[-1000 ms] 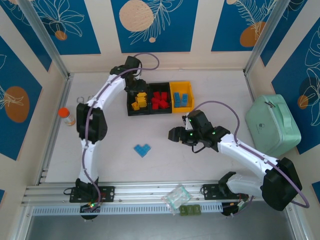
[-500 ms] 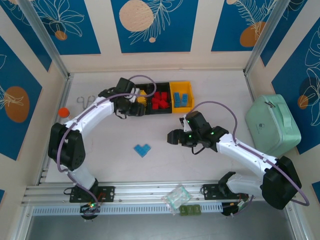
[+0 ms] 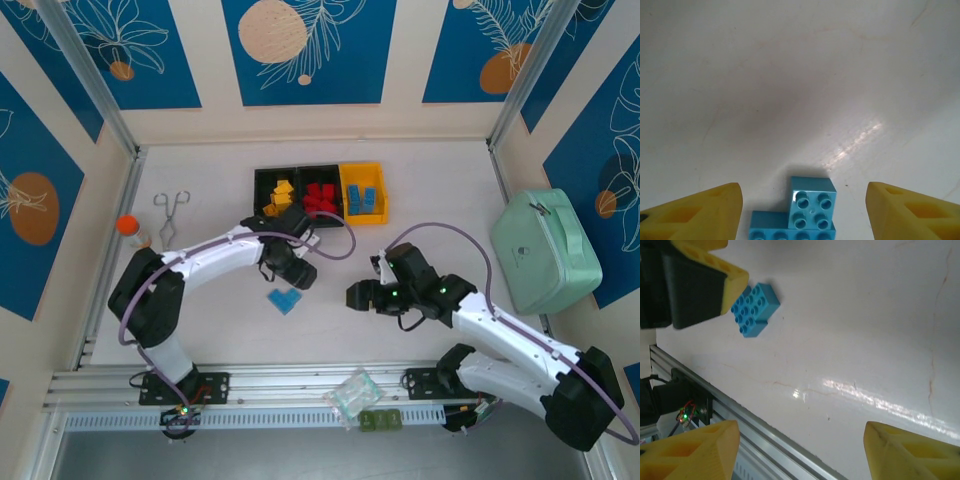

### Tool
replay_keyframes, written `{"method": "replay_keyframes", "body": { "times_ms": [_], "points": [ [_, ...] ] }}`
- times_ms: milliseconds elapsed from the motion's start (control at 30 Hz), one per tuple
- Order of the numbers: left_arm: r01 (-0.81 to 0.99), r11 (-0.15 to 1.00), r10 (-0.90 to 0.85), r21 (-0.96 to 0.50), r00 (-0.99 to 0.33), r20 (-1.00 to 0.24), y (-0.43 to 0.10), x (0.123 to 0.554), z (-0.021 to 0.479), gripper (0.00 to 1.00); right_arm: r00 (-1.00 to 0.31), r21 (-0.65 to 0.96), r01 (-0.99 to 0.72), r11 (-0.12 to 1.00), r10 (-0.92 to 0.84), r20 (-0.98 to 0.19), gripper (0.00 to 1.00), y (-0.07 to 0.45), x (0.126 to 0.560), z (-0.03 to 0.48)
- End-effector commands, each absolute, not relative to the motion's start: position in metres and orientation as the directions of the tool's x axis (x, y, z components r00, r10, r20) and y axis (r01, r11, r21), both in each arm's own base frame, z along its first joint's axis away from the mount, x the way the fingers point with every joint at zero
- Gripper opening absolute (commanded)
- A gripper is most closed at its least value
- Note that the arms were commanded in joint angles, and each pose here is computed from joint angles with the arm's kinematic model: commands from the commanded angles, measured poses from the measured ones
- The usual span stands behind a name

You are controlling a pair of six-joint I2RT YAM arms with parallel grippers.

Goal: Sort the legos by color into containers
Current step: Pick up the lego from the middle-left of the table.

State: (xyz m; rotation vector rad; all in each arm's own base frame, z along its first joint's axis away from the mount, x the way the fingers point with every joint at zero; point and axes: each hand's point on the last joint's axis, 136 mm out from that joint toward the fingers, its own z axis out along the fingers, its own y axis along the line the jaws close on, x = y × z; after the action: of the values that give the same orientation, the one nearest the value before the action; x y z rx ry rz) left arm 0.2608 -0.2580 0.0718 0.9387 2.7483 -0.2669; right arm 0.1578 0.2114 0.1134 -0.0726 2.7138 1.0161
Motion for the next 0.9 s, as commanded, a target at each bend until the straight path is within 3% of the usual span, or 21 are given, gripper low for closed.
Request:
{"method": "replay_keyframes", "body": {
  "times_ms": [0, 600, 733, 867],
  "points": [
    [0.63, 0.776, 0.612, -0.021, -0.762, -0.212, -0.244, 0.256, 0.056, 0.66, -0.979, 0.659, -0.1, 0.745, 0.043, -0.198, 0.67, 0.209, 0.142, 0.11],
    [0.629, 0.777, 0.621, -0.024, -0.772, -0.136, -0.247, 0.228, 0.02, 0.65, -0.981, 0.64, -0.078, 0.764, 0.055, -0.185, 0.67, 0.206, 0.135, 0.092],
    [0.631, 0.775, 0.625, -0.013, -0.771, -0.122, -0.249, 0.226, 0.013, 0.57, -0.98, 0.635, -0.073, 0.769, 0.061, -0.187, 0.66, 0.205, 0.137, 0.09],
    [0.628, 0.778, 0.625, 0.007, -0.772, -0.117, -0.248, 0.228, 0.012, 0.43, -0.979, 0.634, -0.073, 0.77, 0.064, -0.191, 0.66, 0.205, 0.137, 0.091]
  ]
}}
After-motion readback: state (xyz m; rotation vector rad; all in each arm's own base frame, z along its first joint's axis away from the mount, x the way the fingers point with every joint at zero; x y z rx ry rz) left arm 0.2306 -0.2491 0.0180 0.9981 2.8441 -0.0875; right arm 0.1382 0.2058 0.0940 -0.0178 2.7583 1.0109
